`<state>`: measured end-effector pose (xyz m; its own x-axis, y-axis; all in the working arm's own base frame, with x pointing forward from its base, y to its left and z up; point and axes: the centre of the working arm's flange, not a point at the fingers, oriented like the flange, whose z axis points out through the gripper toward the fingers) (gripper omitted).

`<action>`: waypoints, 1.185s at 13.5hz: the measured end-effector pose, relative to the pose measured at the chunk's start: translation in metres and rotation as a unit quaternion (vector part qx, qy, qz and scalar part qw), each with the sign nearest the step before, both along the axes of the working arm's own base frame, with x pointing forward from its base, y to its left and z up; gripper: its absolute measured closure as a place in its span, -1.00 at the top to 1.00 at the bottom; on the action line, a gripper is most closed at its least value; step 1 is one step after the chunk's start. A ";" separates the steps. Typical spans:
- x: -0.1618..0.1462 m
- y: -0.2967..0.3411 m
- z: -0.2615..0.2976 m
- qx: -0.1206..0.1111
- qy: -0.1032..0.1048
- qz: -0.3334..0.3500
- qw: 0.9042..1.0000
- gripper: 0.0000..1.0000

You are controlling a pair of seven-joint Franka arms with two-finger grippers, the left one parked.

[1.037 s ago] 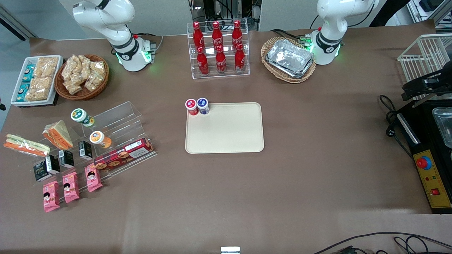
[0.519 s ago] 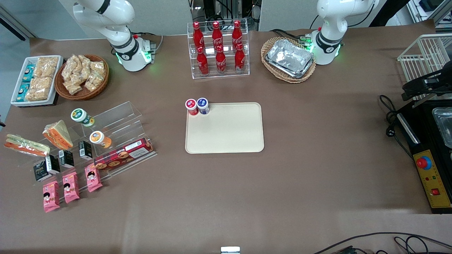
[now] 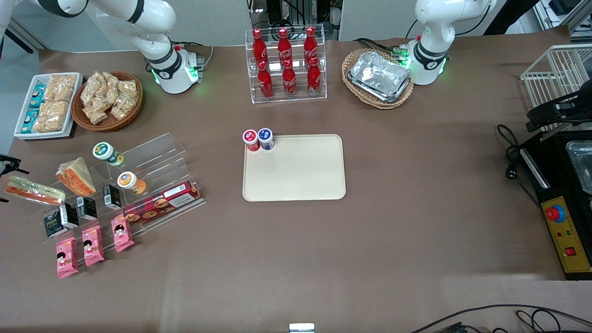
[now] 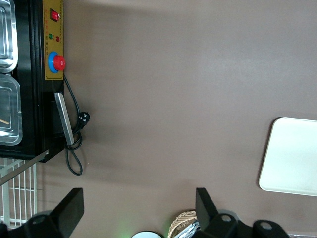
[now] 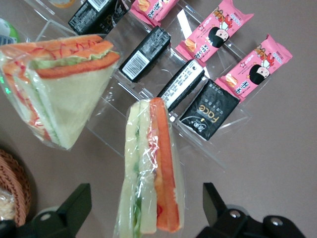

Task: Place sandwich on tray
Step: 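Close the right gripper on a plastic-wrapped triangular sandwich, then lift the sandwich out of the rack and carry it over the cream tray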

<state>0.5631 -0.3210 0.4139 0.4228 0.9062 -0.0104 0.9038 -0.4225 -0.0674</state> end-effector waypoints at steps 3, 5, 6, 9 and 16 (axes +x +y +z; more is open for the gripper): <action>0.001 0.000 -0.006 0.002 0.003 0.013 1.000 1.00; 0.001 -0.001 -0.010 0.002 0.006 0.020 1.000 1.00; 0.000 -0.002 -0.012 0.002 0.006 0.025 1.000 1.00; -0.003 -0.011 -0.022 0.000 0.008 0.035 0.999 1.00; -0.005 -0.019 -0.048 -0.003 0.017 0.038 0.999 0.43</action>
